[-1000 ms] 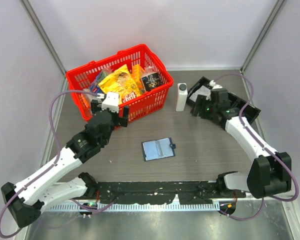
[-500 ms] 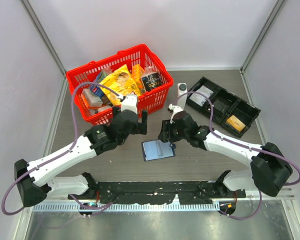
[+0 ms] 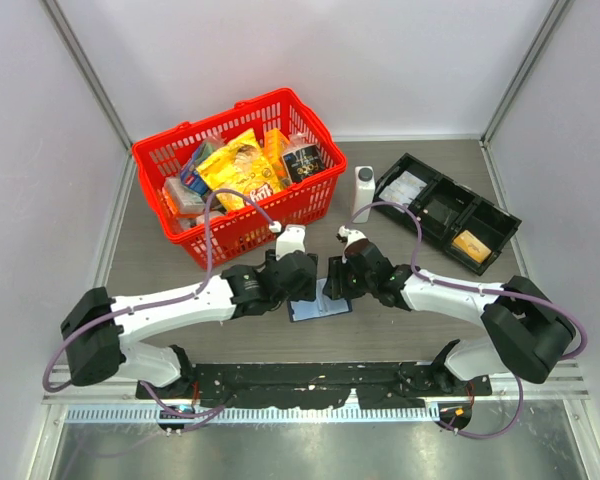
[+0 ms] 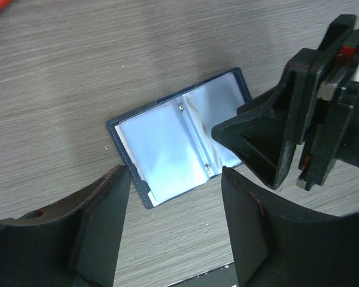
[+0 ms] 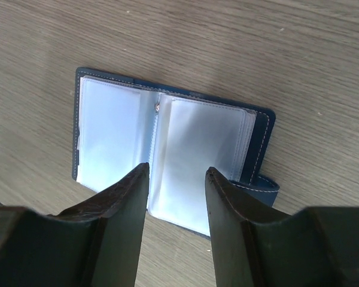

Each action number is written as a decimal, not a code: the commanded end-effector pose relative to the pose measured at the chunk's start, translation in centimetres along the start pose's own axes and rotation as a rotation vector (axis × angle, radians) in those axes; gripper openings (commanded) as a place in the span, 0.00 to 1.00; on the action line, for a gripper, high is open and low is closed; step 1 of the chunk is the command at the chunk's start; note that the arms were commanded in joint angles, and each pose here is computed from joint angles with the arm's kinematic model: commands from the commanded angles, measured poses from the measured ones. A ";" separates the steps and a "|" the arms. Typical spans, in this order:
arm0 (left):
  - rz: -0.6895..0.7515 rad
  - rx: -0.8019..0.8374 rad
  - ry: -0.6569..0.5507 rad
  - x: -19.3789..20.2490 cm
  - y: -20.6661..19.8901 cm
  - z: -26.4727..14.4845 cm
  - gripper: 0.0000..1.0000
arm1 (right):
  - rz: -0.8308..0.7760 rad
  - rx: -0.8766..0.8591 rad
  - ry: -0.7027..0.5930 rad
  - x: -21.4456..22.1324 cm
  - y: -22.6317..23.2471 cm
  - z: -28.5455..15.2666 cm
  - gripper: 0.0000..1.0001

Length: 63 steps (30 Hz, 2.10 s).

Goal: Take the credit cards out of the card holder
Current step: Remove the credit card from the card holder.

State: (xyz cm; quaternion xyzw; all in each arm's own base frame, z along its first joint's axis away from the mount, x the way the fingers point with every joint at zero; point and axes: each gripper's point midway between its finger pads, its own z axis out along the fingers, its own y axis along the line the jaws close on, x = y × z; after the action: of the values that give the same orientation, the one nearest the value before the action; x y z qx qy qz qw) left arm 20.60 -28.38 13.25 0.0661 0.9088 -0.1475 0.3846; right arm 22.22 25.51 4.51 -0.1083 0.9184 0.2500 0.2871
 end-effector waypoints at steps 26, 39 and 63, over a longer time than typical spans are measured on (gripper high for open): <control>-0.146 -0.019 0.234 7.2 -0.9 8.0 0.26 | -0.055 0.305 -0.101 -2.1 -5.2 -2.4 0.49; -0.176 0.034 0.221 5.7 -2.4 7.4 0.30 | -0.065 0.416 -0.148 -3.3 -6.8 -4.1 0.54; -0.211 0.070 0.295 6.6 -4.2 10.3 0.30 | 0.047 0.219 -0.054 -1.1 -7.6 -2.1 0.51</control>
State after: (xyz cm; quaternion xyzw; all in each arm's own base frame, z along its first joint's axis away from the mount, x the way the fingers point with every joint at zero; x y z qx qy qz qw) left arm 22.37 -36.12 3.23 0.0150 0.9497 -0.2054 0.2360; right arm 24.38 16.11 2.81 -0.0393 0.9449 0.0996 0.3093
